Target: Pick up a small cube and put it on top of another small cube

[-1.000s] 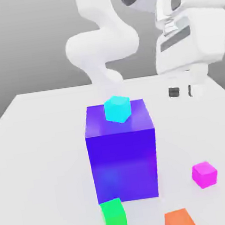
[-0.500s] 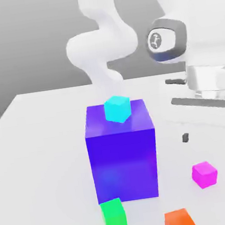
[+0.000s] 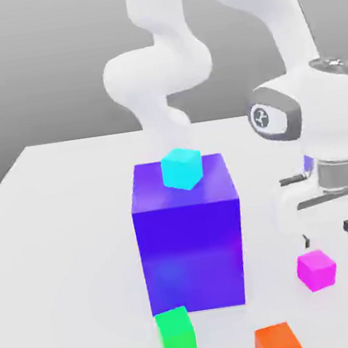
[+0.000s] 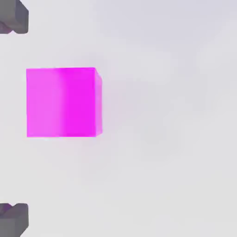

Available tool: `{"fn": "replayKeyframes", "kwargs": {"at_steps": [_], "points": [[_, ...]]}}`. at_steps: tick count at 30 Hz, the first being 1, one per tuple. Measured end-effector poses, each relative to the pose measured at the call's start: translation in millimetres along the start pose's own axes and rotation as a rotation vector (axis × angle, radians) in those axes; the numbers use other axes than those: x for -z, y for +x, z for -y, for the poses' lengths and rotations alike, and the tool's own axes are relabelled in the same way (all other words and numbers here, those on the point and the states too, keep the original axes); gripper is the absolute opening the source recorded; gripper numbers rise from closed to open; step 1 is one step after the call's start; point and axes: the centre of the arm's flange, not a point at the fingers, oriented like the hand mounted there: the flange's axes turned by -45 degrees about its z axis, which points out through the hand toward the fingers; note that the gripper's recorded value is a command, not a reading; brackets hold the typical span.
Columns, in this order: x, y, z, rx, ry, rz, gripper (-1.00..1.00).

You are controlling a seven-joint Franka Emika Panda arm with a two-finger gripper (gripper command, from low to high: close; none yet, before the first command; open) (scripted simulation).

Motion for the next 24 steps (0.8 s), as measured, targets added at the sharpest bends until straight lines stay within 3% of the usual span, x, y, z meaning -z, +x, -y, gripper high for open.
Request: {"fn": "replayKeyframes", "kwargs": {"at_steps": [7, 8, 15, 24], "points": [[-50, 2, 2, 0.001, 0.000, -0.006, 0.00], [-55, 3, 2, 0.002, 0.002, -0.007, -1.00], [-56, 3, 2, 0.003, 0.003, -0.007, -1.00], [2, 2, 2, 0.002, 0.002, -0.006, -1.00]]}}
